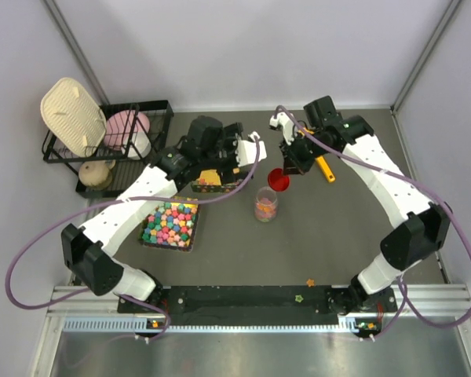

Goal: Pack the candies
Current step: Close the bottle lid on the packing bottle.

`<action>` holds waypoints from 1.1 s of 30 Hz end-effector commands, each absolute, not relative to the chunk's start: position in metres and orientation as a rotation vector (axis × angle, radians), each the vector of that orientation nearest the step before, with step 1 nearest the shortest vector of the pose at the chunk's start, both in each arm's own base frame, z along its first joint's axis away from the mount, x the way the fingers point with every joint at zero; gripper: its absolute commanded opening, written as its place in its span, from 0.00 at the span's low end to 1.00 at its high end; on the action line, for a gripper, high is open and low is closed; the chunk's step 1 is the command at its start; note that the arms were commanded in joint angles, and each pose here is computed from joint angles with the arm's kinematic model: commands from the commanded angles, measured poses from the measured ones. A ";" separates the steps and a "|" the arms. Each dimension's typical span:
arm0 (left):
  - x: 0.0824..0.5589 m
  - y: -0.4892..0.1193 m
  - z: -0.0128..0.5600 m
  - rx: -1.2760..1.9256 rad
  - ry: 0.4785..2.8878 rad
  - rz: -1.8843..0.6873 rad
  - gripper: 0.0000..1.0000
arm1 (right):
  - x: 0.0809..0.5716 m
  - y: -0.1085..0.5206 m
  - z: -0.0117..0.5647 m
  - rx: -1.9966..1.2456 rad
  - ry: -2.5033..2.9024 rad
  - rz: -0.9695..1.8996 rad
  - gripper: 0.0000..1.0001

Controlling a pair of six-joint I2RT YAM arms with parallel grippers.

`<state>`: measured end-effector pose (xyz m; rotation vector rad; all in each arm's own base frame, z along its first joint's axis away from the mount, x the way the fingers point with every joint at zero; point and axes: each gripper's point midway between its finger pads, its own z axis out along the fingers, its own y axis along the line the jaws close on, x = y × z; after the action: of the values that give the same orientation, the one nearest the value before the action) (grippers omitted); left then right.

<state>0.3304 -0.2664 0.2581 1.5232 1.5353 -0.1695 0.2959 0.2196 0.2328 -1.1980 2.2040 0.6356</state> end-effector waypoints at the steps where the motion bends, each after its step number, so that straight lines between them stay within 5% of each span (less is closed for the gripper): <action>1: 0.346 -0.249 0.338 1.512 1.329 0.079 0.99 | 0.285 0.234 0.262 -1.268 2.153 0.759 0.00; 9: 0.306 -0.247 0.358 1.809 0.910 0.243 0.99 | 0.285 0.243 0.292 -1.298 2.071 0.802 0.00; 16: 0.255 -0.268 0.329 1.899 0.285 0.353 0.99 | 0.280 0.246 0.303 -1.322 2.037 0.844 0.00; 33: 0.234 -0.348 0.303 1.866 0.163 0.261 0.97 | 0.271 0.263 0.273 -1.356 2.064 0.955 0.00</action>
<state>0.2359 -0.3352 0.2873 1.9346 0.2173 0.2395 0.2755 0.2546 0.2720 -1.3282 2.1254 0.9037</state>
